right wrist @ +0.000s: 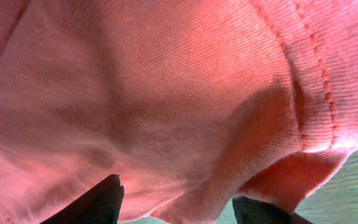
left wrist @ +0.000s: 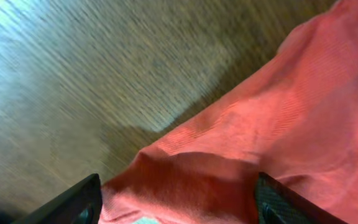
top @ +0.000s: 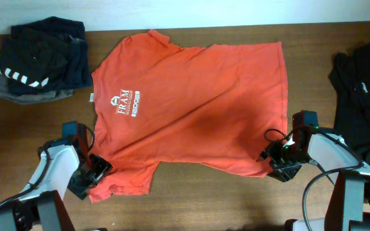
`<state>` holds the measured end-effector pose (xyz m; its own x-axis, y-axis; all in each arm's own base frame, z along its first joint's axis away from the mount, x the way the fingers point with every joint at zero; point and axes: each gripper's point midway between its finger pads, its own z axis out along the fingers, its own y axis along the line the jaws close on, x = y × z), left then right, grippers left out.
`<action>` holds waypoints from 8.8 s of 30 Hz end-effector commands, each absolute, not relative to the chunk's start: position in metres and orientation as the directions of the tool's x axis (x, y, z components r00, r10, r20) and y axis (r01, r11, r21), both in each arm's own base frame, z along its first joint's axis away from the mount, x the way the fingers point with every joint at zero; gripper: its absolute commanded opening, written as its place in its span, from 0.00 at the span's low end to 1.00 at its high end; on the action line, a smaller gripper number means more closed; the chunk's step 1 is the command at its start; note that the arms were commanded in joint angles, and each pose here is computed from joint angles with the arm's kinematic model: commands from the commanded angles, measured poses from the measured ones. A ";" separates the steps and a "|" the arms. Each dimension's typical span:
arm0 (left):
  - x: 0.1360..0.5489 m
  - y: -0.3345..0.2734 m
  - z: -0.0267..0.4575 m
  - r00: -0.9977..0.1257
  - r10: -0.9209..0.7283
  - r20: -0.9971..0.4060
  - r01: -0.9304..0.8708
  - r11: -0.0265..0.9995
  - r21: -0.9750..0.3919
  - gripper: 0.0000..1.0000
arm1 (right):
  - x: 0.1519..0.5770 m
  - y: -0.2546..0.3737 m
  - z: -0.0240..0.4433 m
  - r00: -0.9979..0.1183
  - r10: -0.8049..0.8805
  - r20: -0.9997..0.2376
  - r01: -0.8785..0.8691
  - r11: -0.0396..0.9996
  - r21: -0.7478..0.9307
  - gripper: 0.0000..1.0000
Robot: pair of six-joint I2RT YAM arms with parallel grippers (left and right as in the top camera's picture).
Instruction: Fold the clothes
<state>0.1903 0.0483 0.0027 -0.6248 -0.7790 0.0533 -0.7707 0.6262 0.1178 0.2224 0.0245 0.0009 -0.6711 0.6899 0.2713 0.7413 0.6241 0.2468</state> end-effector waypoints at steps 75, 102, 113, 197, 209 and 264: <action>0.418 0.044 0.058 -0.574 -0.683 -0.451 -0.605 0.725 -0.328 0.01 | 0.381 -0.035 0.037 -0.651 0.712 -0.262 0.604 0.695 0.389 0.07; 0.468 0.051 0.107 -0.533 -0.504 -0.680 -0.414 0.856 -0.310 0.82 | 0.432 -0.065 0.113 -0.723 0.496 -0.481 0.436 0.868 0.239 0.99; 0.458 0.004 0.107 -0.650 -0.433 -0.625 -0.265 0.900 -0.347 0.59 | 0.394 -0.027 0.107 -0.840 0.489 -0.237 0.407 0.855 0.321 0.98; 0.413 -0.086 0.082 -0.841 -0.327 -0.430 -0.154 0.908 -0.389 0.01 | 0.364 0.130 0.028 -0.996 0.083 0.042 0.092 0.923 0.373 0.05; 0.411 -0.086 0.080 -0.846 -0.326 -0.422 -0.159 0.909 -0.385 0.01 | 0.344 0.126 0.016 -0.990 0.060 0.127 0.099 0.938 0.332 0.06; 0.390 -0.061 0.059 -0.868 -0.331 -0.371 -0.253 0.936 -0.244 0.03 | 0.384 0.019 0.073 -0.990 0.130 0.057 0.127 0.991 -0.050 0.70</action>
